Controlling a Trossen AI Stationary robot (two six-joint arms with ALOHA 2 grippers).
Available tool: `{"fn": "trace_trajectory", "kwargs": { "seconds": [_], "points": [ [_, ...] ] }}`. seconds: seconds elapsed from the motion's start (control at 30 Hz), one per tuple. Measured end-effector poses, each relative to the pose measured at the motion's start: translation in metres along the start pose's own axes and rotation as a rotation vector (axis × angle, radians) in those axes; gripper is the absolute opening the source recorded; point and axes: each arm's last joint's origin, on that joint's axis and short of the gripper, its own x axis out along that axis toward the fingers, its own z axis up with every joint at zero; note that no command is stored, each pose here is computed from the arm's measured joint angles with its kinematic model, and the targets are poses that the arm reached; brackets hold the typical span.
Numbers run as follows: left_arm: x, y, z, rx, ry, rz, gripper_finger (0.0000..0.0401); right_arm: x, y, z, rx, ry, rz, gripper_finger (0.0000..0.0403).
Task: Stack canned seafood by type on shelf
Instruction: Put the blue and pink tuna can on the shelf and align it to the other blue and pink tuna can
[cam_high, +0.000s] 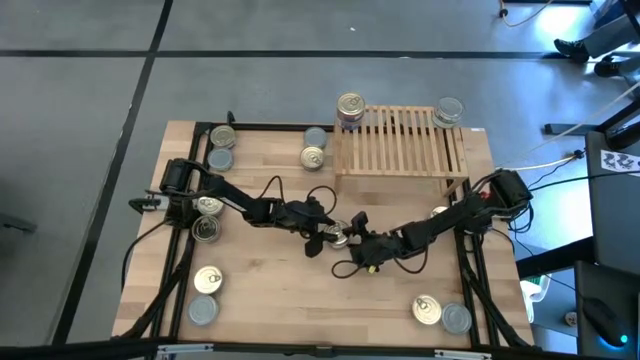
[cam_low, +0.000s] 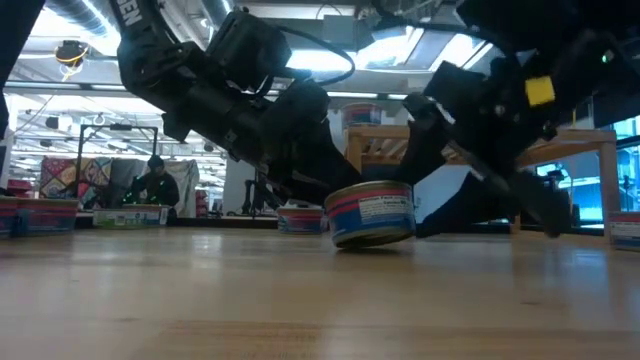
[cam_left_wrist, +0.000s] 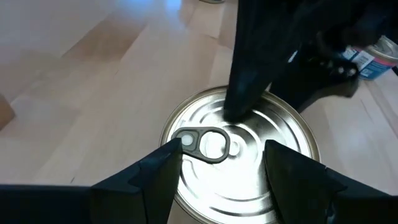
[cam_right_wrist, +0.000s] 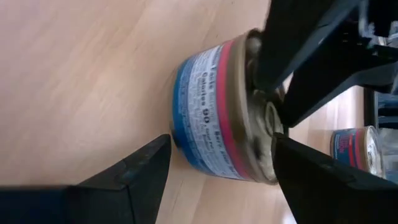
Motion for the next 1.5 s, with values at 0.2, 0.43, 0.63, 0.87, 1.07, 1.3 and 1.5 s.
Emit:
{"fn": "trace_trajectory", "kwargs": {
  "seconds": [0.2, 0.43, 0.63, 0.87, 1.07, 1.3, 1.5],
  "points": [
    [0.000, 0.000, 0.000, -0.010, -0.002, 0.002, 0.0229, 0.016, 0.008, -0.001, -0.029, 0.019, -0.100, 0.0271],
    [0.000, 0.000, 0.000, -0.016, -0.001, 0.001, 0.0229, 0.022, 0.009, 0.000, -0.067, 0.001, -0.122, 0.0263],
    [0.000, 0.000, 0.000, -0.027, -0.007, 0.006, 0.0229, 0.022, 0.010, 0.000, -0.070, 0.013, -0.142, 0.0203],
    [-0.004, -0.002, 0.005, -0.045, -0.016, -0.004, 0.0229, 0.012, 0.018, 0.007, -0.095, -0.010, -0.138, 0.0202],
    [-0.010, -0.010, 0.005, 0.000, 0.013, -0.028, 0.0229, -0.015, 0.034, 0.017, -0.161, -0.049, -0.114, 0.0195],
    [-0.024, -0.013, 0.009, 0.032, 0.061, 0.054, 0.0229, -0.052, 0.028, 0.026, -0.165, -0.074, -0.173, 0.0195],
    [-0.030, -0.019, 0.007, 0.051, 0.098, 0.107, 0.0229, -0.089, 0.001, 0.035, -0.068, -0.147, -0.279, 0.0195]
  ]
}}
